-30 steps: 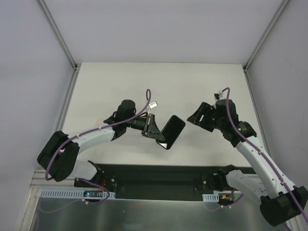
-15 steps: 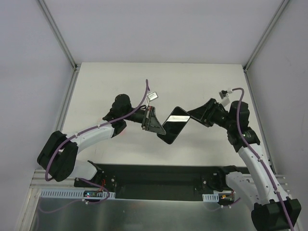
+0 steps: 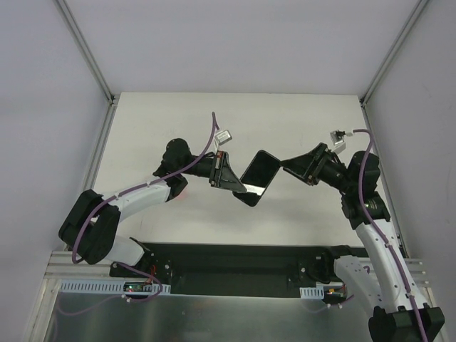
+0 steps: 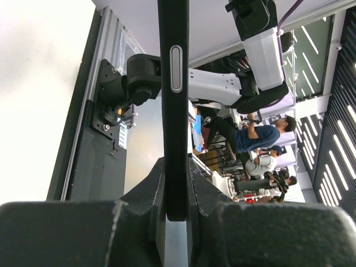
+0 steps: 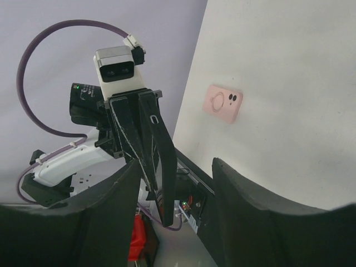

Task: Take the phone out of the phone case
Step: Pick up the phone at the center of the board, then remove the phone case from the phone.

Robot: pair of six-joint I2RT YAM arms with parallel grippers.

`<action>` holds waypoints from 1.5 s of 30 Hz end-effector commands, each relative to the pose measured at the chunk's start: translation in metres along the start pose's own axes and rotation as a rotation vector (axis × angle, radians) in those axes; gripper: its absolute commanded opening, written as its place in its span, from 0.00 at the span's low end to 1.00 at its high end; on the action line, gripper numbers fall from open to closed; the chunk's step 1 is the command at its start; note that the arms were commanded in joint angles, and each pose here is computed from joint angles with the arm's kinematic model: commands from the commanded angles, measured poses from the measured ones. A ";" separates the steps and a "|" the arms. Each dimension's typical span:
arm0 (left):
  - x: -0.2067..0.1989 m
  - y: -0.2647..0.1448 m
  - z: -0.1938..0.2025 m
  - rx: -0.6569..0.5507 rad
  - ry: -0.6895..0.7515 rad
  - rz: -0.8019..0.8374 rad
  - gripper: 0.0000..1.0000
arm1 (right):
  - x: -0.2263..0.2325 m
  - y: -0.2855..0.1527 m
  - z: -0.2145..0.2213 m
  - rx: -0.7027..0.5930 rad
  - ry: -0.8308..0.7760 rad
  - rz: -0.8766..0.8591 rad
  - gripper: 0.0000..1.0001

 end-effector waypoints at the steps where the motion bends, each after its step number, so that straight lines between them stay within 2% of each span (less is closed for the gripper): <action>1: -0.030 -0.001 -0.010 -0.005 0.174 0.090 0.00 | 0.024 -0.001 -0.010 -0.009 -0.051 -0.132 0.56; 6: -0.036 -0.002 -0.010 -0.006 0.184 0.112 0.00 | 0.025 0.005 -0.016 -0.012 -0.039 -0.163 0.49; 13: -0.041 -0.003 -0.010 -0.005 0.192 0.119 0.00 | 0.029 0.010 -0.019 0.005 -0.009 -0.222 0.30; 14: -0.041 -0.003 -0.009 -0.005 0.192 0.119 0.00 | 0.030 0.011 -0.018 0.015 0.005 -0.232 0.24; 16: -0.041 -0.003 -0.009 -0.006 0.195 0.119 0.00 | 0.035 0.011 -0.019 0.016 -0.006 -0.265 0.21; 18: -0.040 -0.002 -0.010 -0.006 0.195 0.118 0.00 | 0.041 0.012 -0.018 0.023 0.033 -0.290 0.04; 19: -0.039 -0.002 -0.010 -0.006 0.194 0.117 0.00 | 0.041 0.016 -0.019 0.023 0.075 -0.294 0.01; 24: -0.042 -0.001 -0.013 0.011 0.208 0.119 0.00 | 0.060 0.029 -0.019 -0.024 0.289 -0.371 0.01; 28: -0.048 -0.001 -0.015 0.008 0.245 0.120 0.00 | 0.078 0.032 -0.025 -0.108 0.404 -0.481 0.01; 31: -0.052 -0.002 -0.016 0.013 0.265 0.124 0.00 | 0.091 0.033 -0.032 -0.175 0.426 -0.550 0.01; 38: -0.069 -0.004 -0.018 0.010 0.323 0.143 0.00 | 0.095 0.042 -0.027 -0.144 0.414 -0.558 0.01; 40: -0.074 -0.007 -0.019 0.003 0.335 0.144 0.00 | 0.087 0.045 -0.021 -0.119 0.412 -0.503 0.01; 45: -0.089 -0.012 -0.017 -0.007 0.367 0.151 0.00 | 0.074 0.045 -0.008 -0.098 0.260 -0.324 0.01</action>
Point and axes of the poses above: each gripper's point midway between its finger pads, its own y axis out along the fingers, its own x axis along the line the jaws close on, z = x × y, the point moved 6 cm from there along -y, back along the fingers, and after that the axes turned 8 degrees about -y, right-handed, at the moved point
